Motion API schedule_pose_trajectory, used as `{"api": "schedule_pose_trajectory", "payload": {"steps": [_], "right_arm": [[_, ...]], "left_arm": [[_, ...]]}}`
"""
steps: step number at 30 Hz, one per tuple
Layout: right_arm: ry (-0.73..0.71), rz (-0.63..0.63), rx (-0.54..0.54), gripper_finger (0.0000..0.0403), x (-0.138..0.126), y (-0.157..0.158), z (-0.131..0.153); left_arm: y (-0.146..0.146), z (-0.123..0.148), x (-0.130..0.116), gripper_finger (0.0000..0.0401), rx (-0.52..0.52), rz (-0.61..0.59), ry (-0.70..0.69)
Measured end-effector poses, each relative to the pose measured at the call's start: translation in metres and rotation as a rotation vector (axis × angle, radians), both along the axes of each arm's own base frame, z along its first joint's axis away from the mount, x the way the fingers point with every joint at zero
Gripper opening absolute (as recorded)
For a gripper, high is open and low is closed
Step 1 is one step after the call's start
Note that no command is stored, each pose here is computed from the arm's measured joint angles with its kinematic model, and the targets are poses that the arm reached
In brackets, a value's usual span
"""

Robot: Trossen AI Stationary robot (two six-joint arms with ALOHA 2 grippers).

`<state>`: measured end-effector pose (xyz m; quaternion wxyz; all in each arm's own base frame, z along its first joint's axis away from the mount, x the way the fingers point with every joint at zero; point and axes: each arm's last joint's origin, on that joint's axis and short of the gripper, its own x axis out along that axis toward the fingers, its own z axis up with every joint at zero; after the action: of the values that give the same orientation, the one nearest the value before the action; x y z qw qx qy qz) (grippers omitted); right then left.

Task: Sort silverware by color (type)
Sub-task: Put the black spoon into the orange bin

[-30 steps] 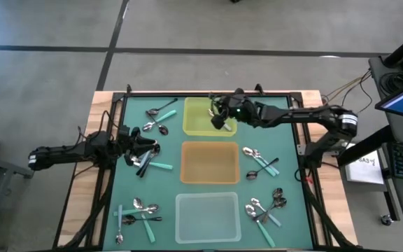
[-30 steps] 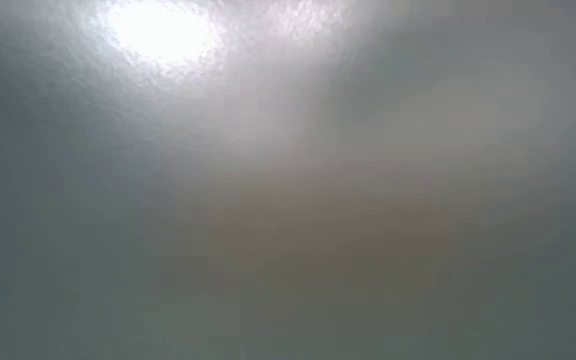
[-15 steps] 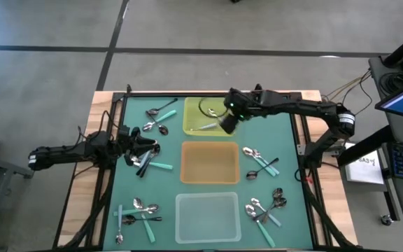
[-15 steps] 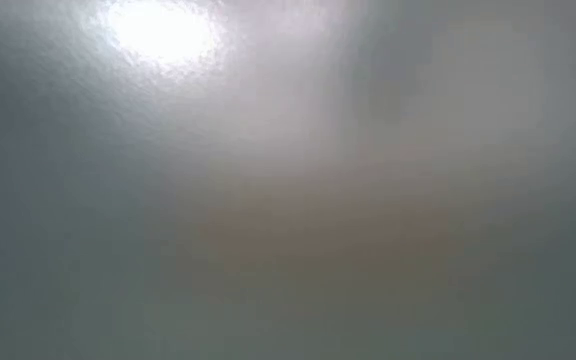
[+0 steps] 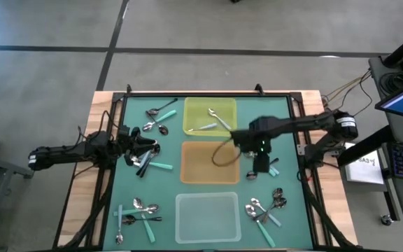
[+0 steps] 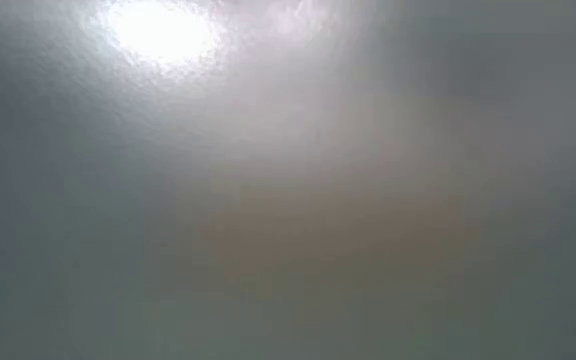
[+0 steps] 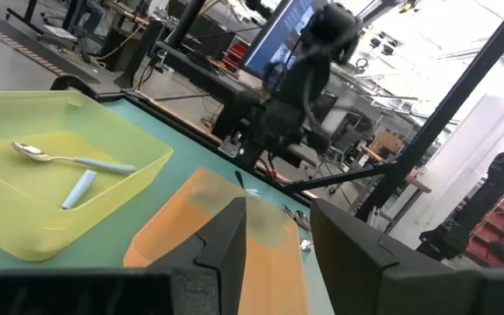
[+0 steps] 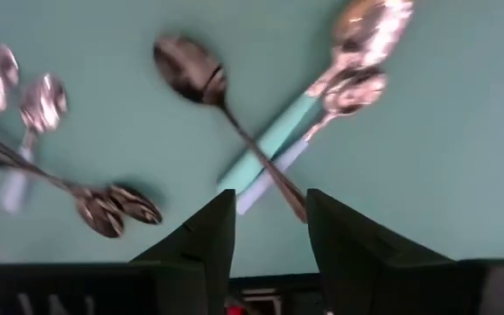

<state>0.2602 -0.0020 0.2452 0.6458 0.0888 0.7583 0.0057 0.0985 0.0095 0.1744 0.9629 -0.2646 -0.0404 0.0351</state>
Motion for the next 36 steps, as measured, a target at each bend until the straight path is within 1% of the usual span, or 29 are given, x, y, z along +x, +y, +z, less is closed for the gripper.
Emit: {"api": "schedule_pose_trajectory", "payload": {"steps": [4, 7, 10, 18, 22, 23, 28, 30, 33, 36], "right_arm": [[-0.013, 0.149, 0.012, 0.0122, -0.004, 0.018, -0.023], [-0.048, 0.215, 0.016, 0.0121, -0.006, 0.028, -0.041], [-0.074, 0.254, 0.012, 0.0121, -0.009, 0.034, -0.056], [-0.08, 0.291, 0.014, 0.0114, -0.018, 0.035, -0.08], [-0.125, 0.291, 0.01, 0.0114, -0.02, 0.035, -0.092], [-0.136, 0.292, 0.004, 0.0114, -0.021, 0.034, -0.095], [-0.16, 0.298, -0.091, 0.0114, -0.025, 0.032, -0.106], [-0.157, 0.294, -0.098, 0.0112, -0.026, 0.031, -0.107], [-0.158, 0.309, -0.093, 0.0093, -0.026, 0.031, -0.107], [-0.161, 0.309, -0.081, 0.0051, -0.025, 0.031, -0.106]], "left_arm": [[0.0, 0.0, 0.0, 0.0111, 0.0, 0.0, 0.0], [0.0, 0.0, 0.0, 0.0111, 0.0, 0.0, 0.0], [0.0, 0.0, 0.0, 0.0111, 0.0, 0.0, 0.0], [0.0, 0.0, 0.0, 0.0111, 0.0, 0.0, 0.0], [0.0, 0.0, 0.0, 0.0111, 0.0, 0.0, 0.0], [0.0, 0.0, 0.0, 0.0111, 0.0, 0.0, 0.0], [0.0, 0.0, 0.0, 0.0111, 0.0, 0.0, 0.0], [0.0, 0.0, 0.0, 0.0111, 0.0, 0.0, 0.0], [0.0, 0.0, 0.0, 0.0111, 0.0, 0.0, 0.0], [0.0, 0.0, 0.0, 0.0111, 0.0, 0.0, 0.0]]}}
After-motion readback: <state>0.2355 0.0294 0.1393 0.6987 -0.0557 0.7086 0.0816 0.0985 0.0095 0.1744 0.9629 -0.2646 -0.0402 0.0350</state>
